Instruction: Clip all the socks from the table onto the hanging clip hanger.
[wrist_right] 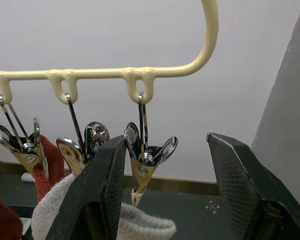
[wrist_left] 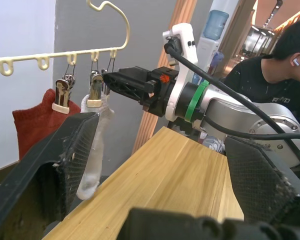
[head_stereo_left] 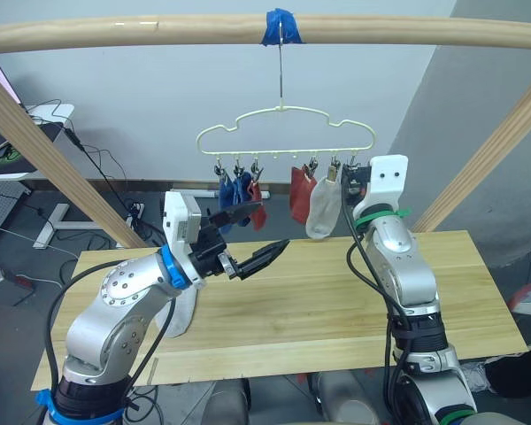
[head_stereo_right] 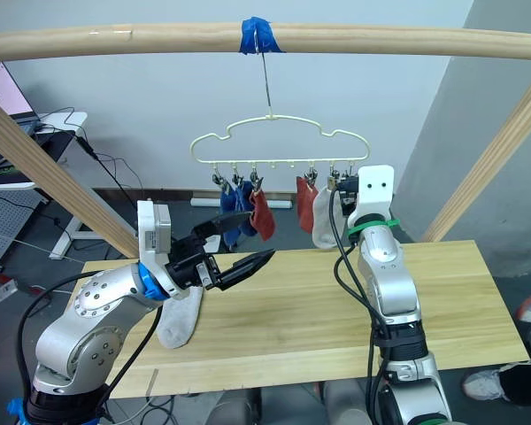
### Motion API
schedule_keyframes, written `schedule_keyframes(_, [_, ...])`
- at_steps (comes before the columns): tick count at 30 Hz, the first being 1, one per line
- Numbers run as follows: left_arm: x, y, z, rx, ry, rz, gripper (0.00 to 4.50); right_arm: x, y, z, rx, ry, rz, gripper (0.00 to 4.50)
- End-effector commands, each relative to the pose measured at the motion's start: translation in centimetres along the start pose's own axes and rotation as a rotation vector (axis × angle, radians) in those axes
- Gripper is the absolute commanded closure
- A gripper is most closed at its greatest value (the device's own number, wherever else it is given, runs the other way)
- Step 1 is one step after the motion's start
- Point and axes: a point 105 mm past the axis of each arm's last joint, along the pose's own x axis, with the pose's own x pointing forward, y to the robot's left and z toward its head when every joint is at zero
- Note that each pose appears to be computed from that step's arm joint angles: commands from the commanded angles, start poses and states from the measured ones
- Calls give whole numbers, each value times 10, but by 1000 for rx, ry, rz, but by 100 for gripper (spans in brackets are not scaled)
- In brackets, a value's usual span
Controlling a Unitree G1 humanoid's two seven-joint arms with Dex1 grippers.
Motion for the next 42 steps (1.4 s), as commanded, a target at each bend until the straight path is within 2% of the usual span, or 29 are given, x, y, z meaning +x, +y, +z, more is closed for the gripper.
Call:
schedule_keyframes(1, [2, -6, 11, 45, -34, -24, 0, 2, -1, 18, 13, -70, -13, 184])
schedule_keyframes(10, [3, -7, 11, 45, -36, -23, 0, 6, 7, 19, 63, -62, 0, 184])
schedule_keyframes(13, [3, -7, 10, 46, -35, -23, 0, 6, 8, 19, 69, -63, 4, 248])
schedule_keyframes(16, [2, -8, 10, 46, -35, -23, 0, 6, 7, 19, 74, -62, 1, 358])
schedule_keyframes(20, [2, -9, 8, 45, -33, -22, 0, 5, 5, 19, 73, -63, 0, 449])
schedule_keyframes(23, [2, -10, 7, 44, -33, -22, 0, 3, 0, 21, 64, -65, 7, 449])
schedule_keyframes(27, [0, -7, -1, 34, -8, -8, 0, 2, 2, 24, 74, -33, 142, 449])
schedule_keyframes(30, [-12, 1, -27, 2, 98, 38, 0, -3, -3, 25, 70, 73, 333, 449])
schedule_keyframes(36, [-41, 22, -73, -59, 268, 150, 0, -14, -19, 39, 119, 244, 561, 449])
schedule_keyframes(42, [-93, 62, -127, -13, 486, 360, 0, -29, -9, 58, 339, 425, 770, 449])
